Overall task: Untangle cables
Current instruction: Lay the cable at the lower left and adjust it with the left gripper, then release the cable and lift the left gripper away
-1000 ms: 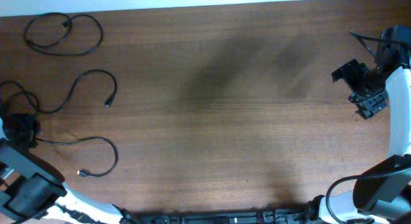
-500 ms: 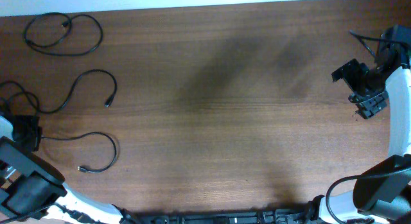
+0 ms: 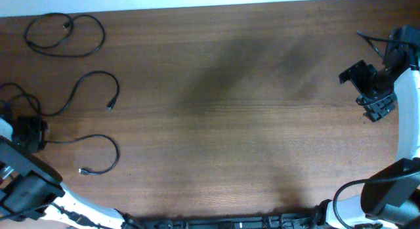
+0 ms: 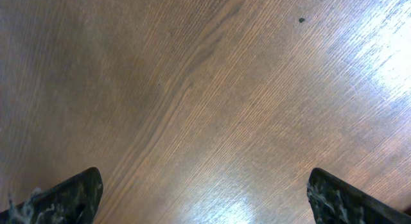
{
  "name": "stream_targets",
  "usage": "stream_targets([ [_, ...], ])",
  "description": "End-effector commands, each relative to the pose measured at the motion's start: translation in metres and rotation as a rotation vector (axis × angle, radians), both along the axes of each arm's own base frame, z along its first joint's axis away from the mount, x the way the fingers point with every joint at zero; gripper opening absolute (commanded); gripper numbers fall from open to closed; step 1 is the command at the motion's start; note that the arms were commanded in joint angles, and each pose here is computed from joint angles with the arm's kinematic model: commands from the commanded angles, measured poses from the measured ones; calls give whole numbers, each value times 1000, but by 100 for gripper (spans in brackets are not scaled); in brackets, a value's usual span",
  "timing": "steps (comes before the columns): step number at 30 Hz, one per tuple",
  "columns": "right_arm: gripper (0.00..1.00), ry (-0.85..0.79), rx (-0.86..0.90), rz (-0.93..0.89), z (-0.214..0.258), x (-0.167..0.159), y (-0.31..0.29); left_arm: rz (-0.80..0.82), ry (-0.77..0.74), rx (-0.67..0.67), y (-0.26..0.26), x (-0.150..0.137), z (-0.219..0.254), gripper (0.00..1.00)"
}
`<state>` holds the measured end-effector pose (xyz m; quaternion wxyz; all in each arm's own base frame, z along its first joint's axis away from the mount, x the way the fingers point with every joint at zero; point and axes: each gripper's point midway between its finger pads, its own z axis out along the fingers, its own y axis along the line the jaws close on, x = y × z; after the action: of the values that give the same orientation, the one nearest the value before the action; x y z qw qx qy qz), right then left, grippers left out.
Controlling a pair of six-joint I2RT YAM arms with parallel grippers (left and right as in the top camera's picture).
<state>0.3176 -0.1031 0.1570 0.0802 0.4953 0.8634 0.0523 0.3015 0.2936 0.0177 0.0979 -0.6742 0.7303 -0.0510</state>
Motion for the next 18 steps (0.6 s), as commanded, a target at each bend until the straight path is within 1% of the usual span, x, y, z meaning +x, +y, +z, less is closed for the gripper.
stream_targets([
  [1, 98, -3, -13, 5, 2, 0, -2, -25, -167, 21, 4, 27, 59, 58],
  [2, 98, -3, -12, 5, 2, 0, -2, -27, -185, 42, 4, 27, 73, 64],
  [5, 98, -3, -12, 5, 2, 0, -2, -15, -316, 144, -3, 25, 149, 69],
  [6, 98, -3, -12, 5, 2, 0, -2, -61, -426, 127, -22, 32, 182, 71],
  [7, 98, -3, -12, 5, 2, 0, -2, -114, -508, 81, -41, 39, 200, 70],
  [8, 98, -3, -12, 5, 2, 0, -2, -295, -634, 24, -78, 56, 223, 68],
  [9, 98, -3, -13, 5, 2, 0, -2, -442, -694, 3, -108, 68, 233, 68],
  [10, 98, -3, -13, 5, 2, 0, -2, -598, -705, -8, -146, 82, 234, 69],
  [12, 98, -3, -12, 5, 2, 0, -2, -949, -698, -16, -237, 100, 228, 72],
  [13, 98, -5, -9, 5, 2, 0, -1, -1103, -664, 17, -278, 104, 222, 76],
  [15, 99, -5, -7, 6, 2, 0, -1, -1270, -468, 160, -330, 99, 198, 97],
  [17, 98, 38, 55, 13, 1, -11, 11, -1372, -376, 223, -364, 88, 189, 98],
  [18, 98, 58, 81, 30, 1, -17, 17, -1413, -294, 319, -373, 81, 186, 100],
])
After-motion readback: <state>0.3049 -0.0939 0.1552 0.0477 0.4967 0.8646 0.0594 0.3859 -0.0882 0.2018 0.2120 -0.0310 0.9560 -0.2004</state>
